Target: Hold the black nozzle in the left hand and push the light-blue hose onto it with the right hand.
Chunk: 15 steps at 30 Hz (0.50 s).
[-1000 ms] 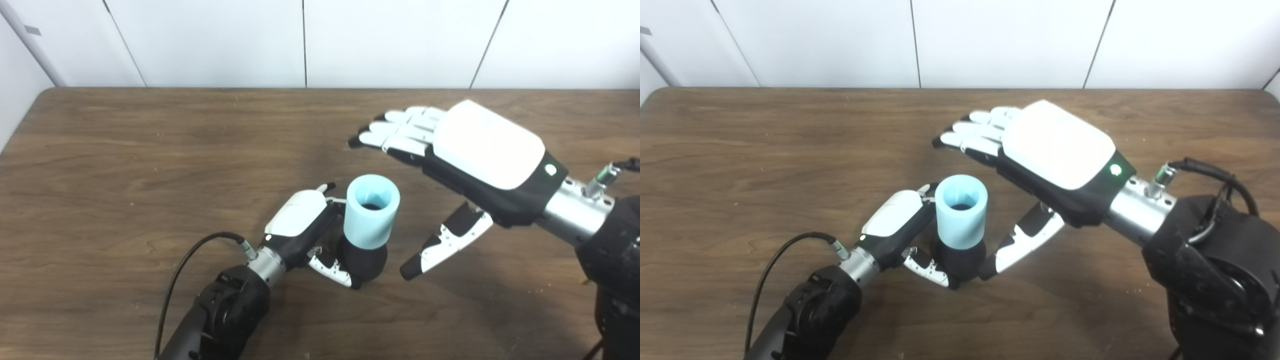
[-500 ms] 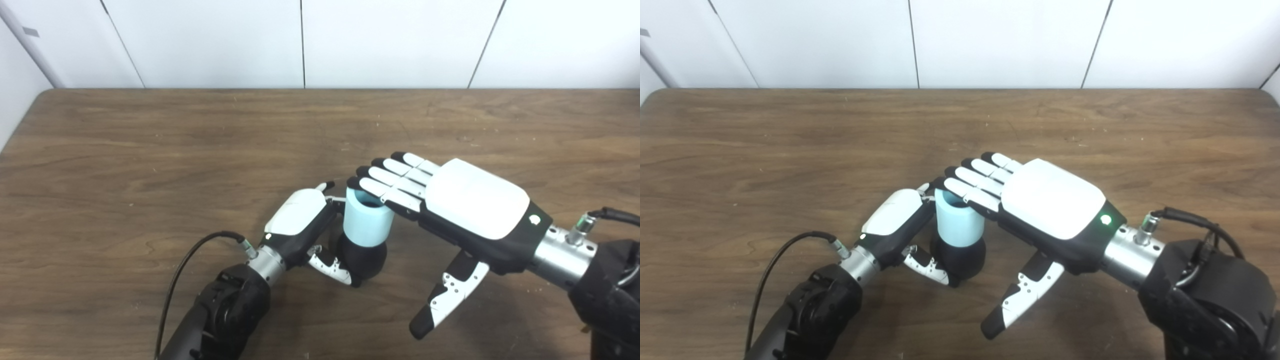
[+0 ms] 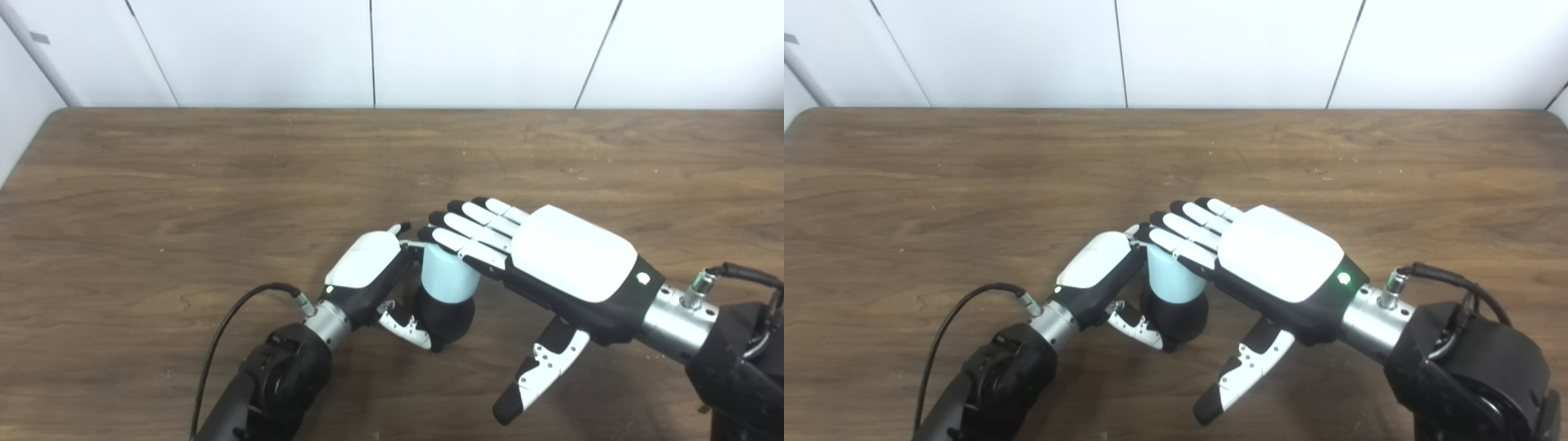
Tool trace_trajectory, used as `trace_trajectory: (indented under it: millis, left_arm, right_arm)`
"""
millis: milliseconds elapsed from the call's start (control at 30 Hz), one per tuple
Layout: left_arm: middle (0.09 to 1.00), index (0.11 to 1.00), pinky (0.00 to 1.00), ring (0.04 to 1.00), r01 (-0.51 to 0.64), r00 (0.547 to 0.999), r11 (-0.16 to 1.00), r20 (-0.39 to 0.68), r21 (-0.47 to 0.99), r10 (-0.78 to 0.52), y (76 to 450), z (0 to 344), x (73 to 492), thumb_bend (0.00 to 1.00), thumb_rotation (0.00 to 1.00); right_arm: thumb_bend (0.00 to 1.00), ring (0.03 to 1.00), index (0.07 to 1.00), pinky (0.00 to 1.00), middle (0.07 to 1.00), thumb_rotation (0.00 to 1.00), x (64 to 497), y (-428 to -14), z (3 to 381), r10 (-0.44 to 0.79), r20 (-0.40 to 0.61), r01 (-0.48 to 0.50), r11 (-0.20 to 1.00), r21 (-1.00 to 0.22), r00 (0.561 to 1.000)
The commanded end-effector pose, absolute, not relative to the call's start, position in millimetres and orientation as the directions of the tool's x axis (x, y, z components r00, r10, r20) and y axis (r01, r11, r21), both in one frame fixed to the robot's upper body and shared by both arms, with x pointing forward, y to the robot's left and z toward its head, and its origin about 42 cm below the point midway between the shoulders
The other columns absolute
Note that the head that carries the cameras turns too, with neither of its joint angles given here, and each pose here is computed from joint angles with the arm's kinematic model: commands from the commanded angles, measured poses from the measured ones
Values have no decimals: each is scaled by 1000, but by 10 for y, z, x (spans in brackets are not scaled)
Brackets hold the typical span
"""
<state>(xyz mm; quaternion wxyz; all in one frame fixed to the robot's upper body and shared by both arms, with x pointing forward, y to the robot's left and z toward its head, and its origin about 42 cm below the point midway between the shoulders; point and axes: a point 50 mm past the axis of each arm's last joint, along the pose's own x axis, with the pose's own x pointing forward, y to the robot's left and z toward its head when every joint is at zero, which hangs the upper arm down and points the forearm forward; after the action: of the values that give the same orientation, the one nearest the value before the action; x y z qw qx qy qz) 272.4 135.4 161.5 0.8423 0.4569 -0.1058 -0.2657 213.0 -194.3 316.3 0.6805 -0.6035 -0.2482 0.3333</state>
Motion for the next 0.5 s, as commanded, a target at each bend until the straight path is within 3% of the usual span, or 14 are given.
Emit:
trace_trajectory:
  millis: [0, 300, 467]
  left_arm:
    - [517, 459, 1000, 724, 405, 844, 374, -184, 834, -504, 1455, 1451, 2720, 520, 0]
    - [521, 457, 1000, 751, 407, 842, 373, -185, 834, -506, 1450, 1481, 2717, 519, 0]
    - [521, 457, 1000, 715, 409, 839, 374, -182, 832, -512, 1445, 1483, 2712, 519, 0]
  right_arm:
    - [829, 1000, 1000, 1000, 1000, 1000, 2119, -1918, 3264, 769, -14, -88, 55, -995, 639]
    - [800, 1000, 1000, 1000, 1000, 1000, 2046, -1941, 3159, 765, -28, -98, 46, -994, 643]
    - [778, 1000, 1000, 1000, 1000, 1000, 1966, -1934, 3004, 751, -103, -163, 7, -987, 652]
